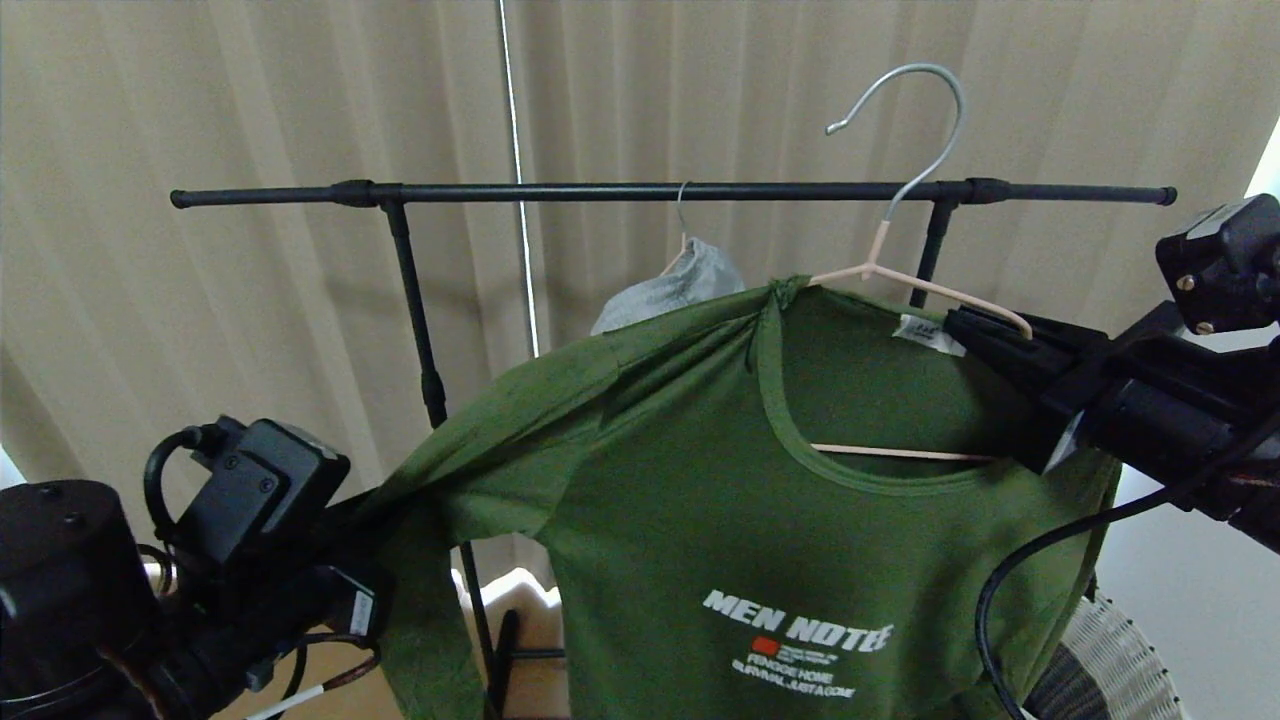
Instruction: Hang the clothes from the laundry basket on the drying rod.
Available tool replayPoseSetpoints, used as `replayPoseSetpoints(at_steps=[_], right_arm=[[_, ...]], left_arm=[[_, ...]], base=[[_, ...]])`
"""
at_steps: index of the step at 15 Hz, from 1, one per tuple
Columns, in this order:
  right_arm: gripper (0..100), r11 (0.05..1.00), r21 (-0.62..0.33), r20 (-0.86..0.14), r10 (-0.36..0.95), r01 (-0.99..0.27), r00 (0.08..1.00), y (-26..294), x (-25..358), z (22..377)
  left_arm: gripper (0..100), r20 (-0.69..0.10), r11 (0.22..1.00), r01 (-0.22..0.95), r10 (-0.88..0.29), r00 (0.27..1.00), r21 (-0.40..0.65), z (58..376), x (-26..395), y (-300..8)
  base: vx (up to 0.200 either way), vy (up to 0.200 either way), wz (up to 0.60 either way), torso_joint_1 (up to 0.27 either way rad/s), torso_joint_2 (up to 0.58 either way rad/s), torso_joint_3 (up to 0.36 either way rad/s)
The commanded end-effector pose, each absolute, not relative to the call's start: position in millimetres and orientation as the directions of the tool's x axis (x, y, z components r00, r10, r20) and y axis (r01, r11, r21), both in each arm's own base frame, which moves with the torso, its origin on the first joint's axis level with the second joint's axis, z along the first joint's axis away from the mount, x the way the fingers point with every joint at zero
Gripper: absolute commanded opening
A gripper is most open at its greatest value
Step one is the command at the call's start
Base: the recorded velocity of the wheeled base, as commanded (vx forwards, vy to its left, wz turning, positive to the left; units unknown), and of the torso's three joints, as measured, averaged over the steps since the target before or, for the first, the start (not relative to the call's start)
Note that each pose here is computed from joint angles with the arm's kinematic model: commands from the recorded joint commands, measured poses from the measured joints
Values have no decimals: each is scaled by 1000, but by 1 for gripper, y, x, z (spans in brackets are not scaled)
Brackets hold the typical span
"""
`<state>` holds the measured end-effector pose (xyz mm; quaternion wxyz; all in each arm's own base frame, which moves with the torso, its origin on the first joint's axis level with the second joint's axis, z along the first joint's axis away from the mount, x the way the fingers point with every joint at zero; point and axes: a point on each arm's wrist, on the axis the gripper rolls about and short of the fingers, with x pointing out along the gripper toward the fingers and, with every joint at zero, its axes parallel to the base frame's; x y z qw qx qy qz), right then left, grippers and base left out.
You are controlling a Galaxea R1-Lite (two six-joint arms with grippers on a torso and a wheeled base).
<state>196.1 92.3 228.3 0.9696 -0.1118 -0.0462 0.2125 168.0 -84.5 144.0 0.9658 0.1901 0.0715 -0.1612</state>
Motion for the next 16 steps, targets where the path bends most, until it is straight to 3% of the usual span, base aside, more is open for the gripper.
replayPoseSetpoints(at_steps=[1,6,7,11,16], right_arm=[[0,895,-237,41,399,-379,916,88,198,228],[0,896,-237,44,396,-376,917,87,199,229],[0,896,-237,43,396,-376,917,87,199,228],[0,897,-238,34,391,-373,920,86,198,227],[0,953,-242,-28,183,-184,983,41,205,209]], left_arm=[[0,-192,896,259,-201,961,360,144,164,-65],[0,-192,899,226,-163,968,376,143,163,-57],[100,-187,898,231,-171,967,375,144,162,-58],[100,-184,897,241,-183,966,372,144,161,-59],[100,-84,912,207,-189,978,355,154,130,-47]], base=[[0,0,0,0,0,0],[0,0,0,0,0,0],[0,0,0,0,0,0],[0,0,0,0,0,0],[0,0,0,0,0,0]])
